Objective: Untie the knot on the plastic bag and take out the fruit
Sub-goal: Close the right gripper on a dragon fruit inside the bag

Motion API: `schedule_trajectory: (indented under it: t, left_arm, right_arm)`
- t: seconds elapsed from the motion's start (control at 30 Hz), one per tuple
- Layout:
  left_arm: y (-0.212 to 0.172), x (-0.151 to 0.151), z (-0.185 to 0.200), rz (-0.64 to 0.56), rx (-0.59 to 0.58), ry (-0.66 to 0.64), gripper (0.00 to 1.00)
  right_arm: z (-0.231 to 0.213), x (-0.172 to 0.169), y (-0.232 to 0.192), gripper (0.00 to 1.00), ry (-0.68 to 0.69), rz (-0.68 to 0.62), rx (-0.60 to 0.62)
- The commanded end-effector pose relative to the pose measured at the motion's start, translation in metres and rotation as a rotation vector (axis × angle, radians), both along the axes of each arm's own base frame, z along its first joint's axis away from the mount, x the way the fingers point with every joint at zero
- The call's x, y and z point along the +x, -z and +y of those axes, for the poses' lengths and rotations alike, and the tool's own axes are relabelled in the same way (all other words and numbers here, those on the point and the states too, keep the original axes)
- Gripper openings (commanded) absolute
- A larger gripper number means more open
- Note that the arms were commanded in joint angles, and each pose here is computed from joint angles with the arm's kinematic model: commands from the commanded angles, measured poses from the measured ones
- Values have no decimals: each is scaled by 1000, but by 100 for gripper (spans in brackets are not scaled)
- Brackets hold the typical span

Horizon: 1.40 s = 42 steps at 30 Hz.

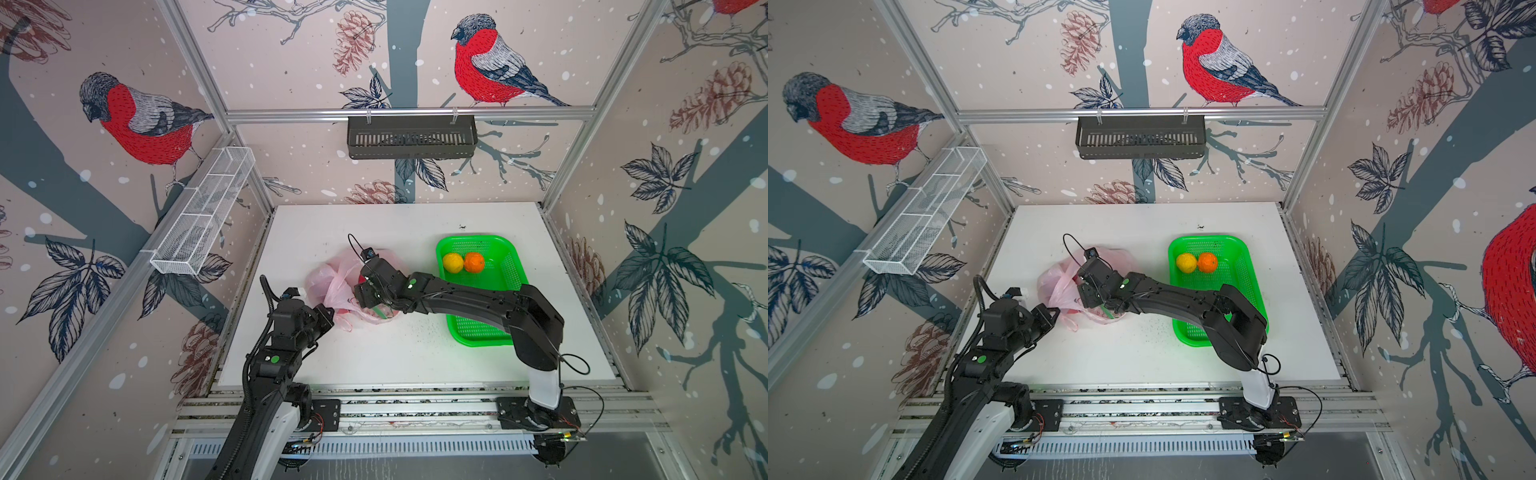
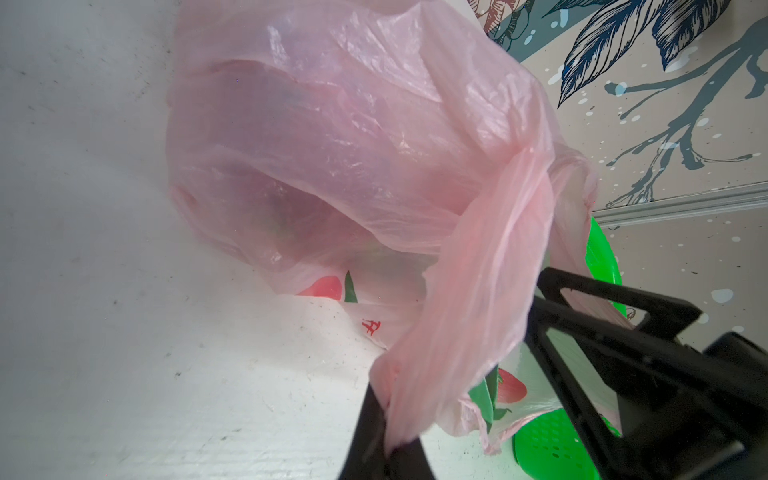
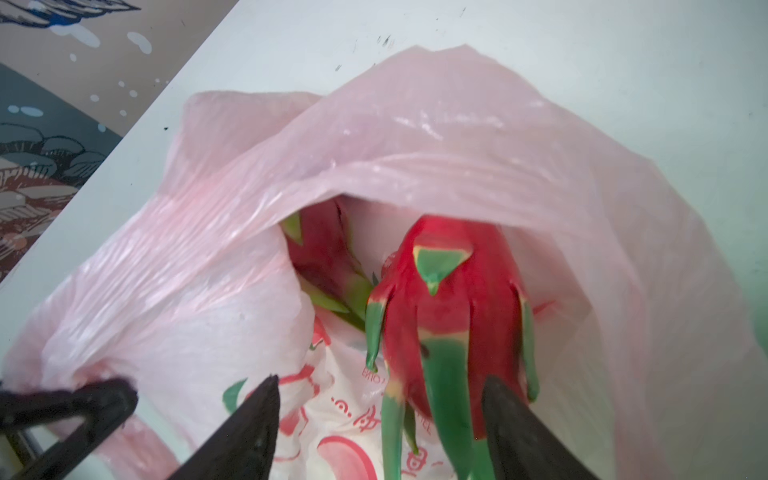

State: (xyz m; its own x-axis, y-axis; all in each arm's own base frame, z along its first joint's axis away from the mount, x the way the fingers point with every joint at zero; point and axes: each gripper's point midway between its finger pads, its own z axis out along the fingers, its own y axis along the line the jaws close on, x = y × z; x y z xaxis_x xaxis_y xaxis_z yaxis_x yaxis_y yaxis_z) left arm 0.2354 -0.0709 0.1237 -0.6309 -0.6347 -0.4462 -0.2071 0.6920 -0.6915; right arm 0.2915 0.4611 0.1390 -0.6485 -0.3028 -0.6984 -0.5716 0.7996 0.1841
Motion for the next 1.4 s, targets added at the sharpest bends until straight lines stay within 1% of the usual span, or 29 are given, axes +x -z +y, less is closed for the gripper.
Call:
schedule_trajectory:
  t: [0.0, 0.17, 0.37, 0.5, 0.53, 0.97, 1.37]
  left_arm:
    - [-10, 4, -2, -47, -3, 16, 0]
    - [-9, 4, -3, -48, -6, 17, 0]
    - [-10, 5, -3, -57, -9, 21, 0]
    - [-11, 6, -4, -62, -14, 24, 0]
    - [-11, 7, -5, -63, -14, 25, 0]
    - [-11, 6, -6, -65, -13, 35, 0]
    - [-6, 1, -8, -48, -20, 49, 0]
  right_arm:
    - [-4, 11, 3, 80, 9, -11, -28]
    - [-3, 21, 14, 82, -3, 20, -28]
    - [3, 23, 22, 89, -28, 41, -35]
    - [3, 24, 32, 99, -12, 68, -40]
    - [2, 24, 34, 100, -9, 76, -40]
    - [2, 35, 62, 99, 29, 108, -59]
    - [2, 53, 83, 99, 111, 124, -22]
